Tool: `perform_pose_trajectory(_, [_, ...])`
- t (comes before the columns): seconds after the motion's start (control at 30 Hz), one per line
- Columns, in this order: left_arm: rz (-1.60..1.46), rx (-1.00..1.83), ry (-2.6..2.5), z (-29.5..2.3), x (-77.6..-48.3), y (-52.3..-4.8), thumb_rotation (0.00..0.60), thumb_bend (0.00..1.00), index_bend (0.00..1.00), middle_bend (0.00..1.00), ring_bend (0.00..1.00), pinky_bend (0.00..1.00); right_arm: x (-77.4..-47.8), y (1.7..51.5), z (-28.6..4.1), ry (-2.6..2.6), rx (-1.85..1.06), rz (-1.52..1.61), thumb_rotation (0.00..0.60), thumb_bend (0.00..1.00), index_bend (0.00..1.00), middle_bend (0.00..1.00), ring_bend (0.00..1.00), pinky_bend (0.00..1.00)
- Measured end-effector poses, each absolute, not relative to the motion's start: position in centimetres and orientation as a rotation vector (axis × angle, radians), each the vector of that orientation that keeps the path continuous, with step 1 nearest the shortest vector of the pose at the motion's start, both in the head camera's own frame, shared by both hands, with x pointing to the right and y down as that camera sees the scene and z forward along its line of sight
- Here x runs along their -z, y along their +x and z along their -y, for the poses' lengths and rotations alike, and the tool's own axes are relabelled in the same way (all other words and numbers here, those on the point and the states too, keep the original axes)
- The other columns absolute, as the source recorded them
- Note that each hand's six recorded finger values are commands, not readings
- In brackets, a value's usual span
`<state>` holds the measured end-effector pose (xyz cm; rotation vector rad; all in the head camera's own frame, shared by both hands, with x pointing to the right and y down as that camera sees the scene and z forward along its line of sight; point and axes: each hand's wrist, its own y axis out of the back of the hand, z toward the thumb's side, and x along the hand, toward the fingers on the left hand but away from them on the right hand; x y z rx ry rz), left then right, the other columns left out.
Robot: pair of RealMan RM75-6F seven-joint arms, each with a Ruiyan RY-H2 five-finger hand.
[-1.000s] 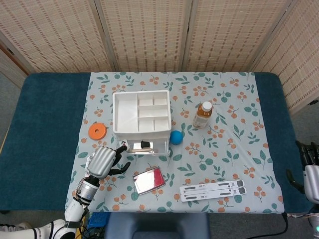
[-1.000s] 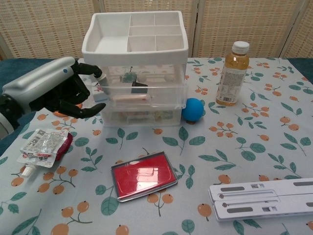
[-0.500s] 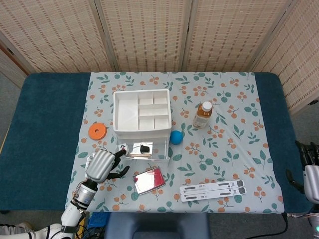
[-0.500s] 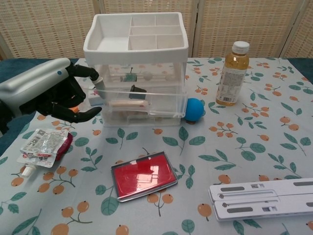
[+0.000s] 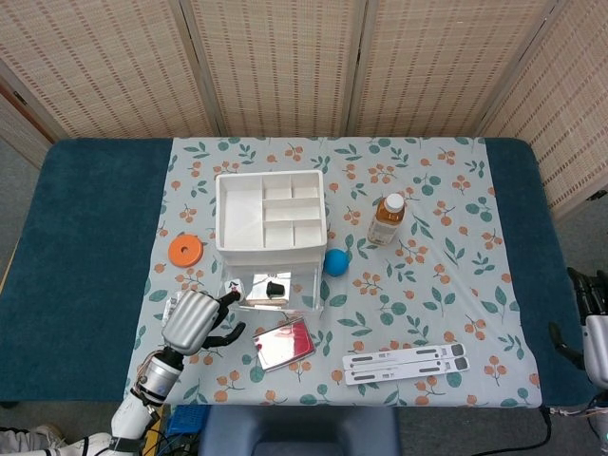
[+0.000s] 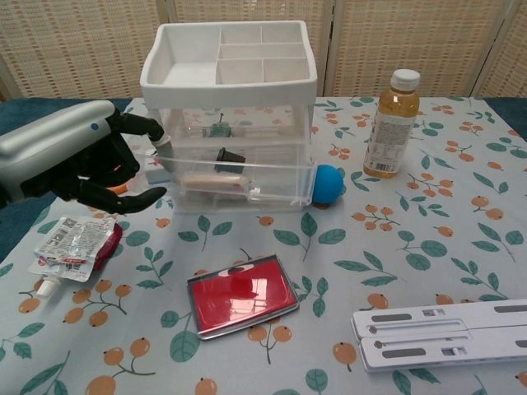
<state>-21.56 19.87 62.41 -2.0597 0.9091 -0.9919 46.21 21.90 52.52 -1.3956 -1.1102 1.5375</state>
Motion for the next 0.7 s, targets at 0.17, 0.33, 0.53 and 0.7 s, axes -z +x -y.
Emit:
perform_pose_trajectory(0.17, [-0.866, 0.996, -2.041, -20.0, -61.9, -21.7, 0.600, 0.32, 0.23, 0.92, 1.00, 1.00, -51.9, 46.1, -21.4, -1.398, -1.517, 1.116, 0.600, 0.38, 0.03, 0.14, 0.06, 0.11])
perform_pose_trajectory(0.33, [-0.837, 0.984, -2.033, -19.8, -60.9, -22.0, 0.600, 0.32, 0.23, 0.92, 1.00, 1.00, -50.8, 46.0, -20.5, -1.377, -1.492, 1.105, 0.600, 0.38, 0.03, 0.14, 0.06, 0.11])
perform_pose_trajectory(0.53, [-0.805, 0.896, -2.036, -18.5, -58.9, -22.3, 0.600, 0.32, 0.32, 0.92, 1.00, 1.00, -49.4, 45.7, -19.6, -1.352, -1.466, 1.077, 0.600, 0.38, 0.03, 0.14, 0.06, 0.11])
perform_pose_trajectory(0.7, [-0.762, 0.742, -1.955, -15.6, -56.7, -22.0, 0.600, 0.32, 0.35, 0.92, 1.00, 1.00, -48.9, 45.2, -19.1, -1.351, -1.449, 1.060, 0.600, 0.38, 0.03, 0.14, 0.06, 0.11])
